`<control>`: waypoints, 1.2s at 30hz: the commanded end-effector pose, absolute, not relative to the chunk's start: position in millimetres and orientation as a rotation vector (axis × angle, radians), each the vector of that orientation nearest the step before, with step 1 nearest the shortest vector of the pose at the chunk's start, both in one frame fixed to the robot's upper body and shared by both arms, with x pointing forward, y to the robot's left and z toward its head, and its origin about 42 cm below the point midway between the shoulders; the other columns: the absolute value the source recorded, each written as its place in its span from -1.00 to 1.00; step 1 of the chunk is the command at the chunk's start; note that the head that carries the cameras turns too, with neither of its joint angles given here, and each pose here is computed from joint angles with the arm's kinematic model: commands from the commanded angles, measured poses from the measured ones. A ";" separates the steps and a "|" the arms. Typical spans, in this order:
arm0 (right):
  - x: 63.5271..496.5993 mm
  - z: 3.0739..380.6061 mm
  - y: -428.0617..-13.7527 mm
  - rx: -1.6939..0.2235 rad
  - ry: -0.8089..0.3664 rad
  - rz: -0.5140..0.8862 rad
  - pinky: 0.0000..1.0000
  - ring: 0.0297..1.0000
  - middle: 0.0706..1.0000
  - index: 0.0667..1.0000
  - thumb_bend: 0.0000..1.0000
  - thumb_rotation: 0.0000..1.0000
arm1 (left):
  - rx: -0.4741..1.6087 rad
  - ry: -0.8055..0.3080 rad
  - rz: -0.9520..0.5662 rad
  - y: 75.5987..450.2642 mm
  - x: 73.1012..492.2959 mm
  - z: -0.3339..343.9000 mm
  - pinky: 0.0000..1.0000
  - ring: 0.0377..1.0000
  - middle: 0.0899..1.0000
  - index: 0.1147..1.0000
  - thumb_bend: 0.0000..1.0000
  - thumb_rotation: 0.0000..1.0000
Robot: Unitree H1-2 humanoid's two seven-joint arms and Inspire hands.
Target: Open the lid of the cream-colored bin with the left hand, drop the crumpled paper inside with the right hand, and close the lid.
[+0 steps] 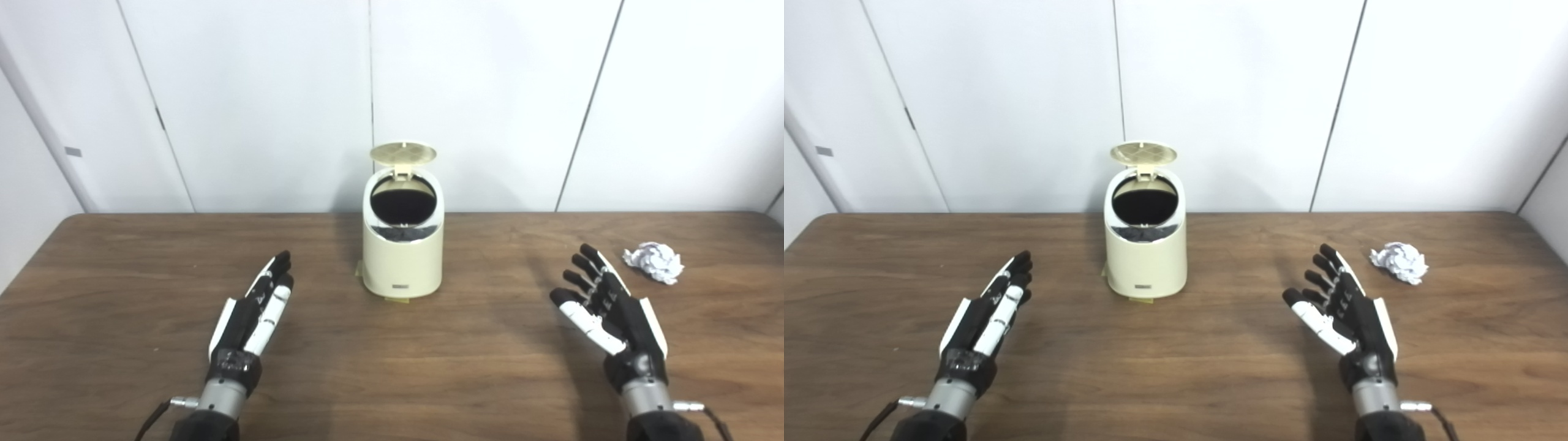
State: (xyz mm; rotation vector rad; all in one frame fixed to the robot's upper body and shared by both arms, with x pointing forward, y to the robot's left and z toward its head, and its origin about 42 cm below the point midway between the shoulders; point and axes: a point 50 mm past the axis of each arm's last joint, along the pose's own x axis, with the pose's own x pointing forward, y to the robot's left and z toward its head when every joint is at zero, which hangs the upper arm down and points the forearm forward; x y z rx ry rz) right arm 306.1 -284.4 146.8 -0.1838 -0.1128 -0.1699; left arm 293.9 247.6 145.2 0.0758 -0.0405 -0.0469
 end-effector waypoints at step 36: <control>397.4 272.3 -399.9 -1.011 0.042 -0.455 0.58 0.78 0.76 0.69 0.71 -0.89 | 0.058 -0.137 -0.092 273.2 306.6 172.3 0.99 0.97 0.95 1.00 -0.38 0.60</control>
